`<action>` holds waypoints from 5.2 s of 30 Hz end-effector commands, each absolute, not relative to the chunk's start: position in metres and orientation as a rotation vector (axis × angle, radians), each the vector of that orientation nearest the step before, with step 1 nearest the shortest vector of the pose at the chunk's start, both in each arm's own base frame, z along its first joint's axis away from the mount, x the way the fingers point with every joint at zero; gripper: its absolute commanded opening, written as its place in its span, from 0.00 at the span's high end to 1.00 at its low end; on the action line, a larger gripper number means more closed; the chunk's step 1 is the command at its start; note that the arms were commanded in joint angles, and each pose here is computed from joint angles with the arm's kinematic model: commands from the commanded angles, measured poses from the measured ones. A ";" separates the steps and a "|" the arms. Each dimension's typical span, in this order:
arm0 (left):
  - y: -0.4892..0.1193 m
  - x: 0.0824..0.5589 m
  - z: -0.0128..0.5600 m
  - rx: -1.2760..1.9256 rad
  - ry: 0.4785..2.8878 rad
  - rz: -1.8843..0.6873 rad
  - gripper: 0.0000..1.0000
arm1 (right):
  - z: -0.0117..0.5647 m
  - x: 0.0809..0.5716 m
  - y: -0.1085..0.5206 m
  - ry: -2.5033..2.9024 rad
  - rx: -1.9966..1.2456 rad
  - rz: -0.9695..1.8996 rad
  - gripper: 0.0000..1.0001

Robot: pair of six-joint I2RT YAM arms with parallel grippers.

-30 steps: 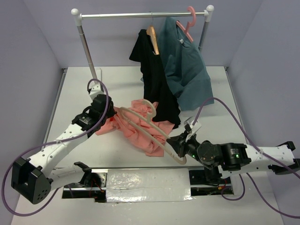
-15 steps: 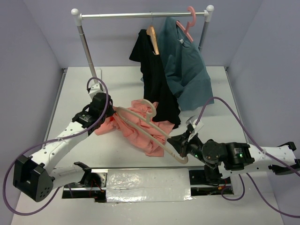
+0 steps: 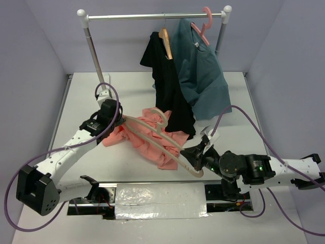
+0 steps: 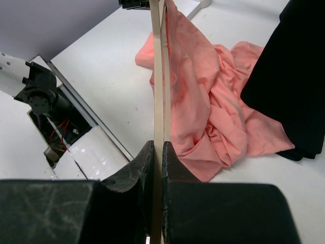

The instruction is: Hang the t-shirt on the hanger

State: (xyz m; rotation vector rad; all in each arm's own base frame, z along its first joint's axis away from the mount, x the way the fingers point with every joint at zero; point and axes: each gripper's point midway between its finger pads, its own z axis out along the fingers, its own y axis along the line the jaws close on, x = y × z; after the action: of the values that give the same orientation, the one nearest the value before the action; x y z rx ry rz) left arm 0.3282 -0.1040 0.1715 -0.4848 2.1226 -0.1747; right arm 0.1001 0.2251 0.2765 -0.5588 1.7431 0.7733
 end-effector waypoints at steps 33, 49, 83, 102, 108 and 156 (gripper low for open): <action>-0.159 0.309 0.279 -0.135 1.949 -0.579 1.00 | 0.301 0.101 0.277 1.414 -0.586 0.852 1.00; -0.188 0.273 0.340 0.158 1.851 -0.644 1.00 | 0.310 0.092 0.259 1.181 -0.464 1.036 1.00; -0.305 0.211 0.353 0.911 1.750 -1.142 1.00 | 0.328 0.124 0.206 0.981 -0.193 0.984 1.00; -0.295 0.213 0.355 0.799 1.826 -0.929 0.24 | 0.335 0.124 0.182 0.783 -0.133 1.049 1.00; -0.265 0.240 0.386 0.681 1.890 -0.679 0.13 | 0.329 0.119 0.181 0.764 -0.148 1.074 1.00; -0.174 0.211 0.508 0.802 1.523 -0.314 0.12 | 0.261 0.116 0.206 0.895 -0.359 1.011 1.00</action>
State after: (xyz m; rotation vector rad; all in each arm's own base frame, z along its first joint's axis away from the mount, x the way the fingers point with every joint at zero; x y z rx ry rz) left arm 0.2000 -0.1832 0.5013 0.7598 1.5444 -0.4418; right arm 0.1184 0.1946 0.3209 -0.2450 0.8340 1.0481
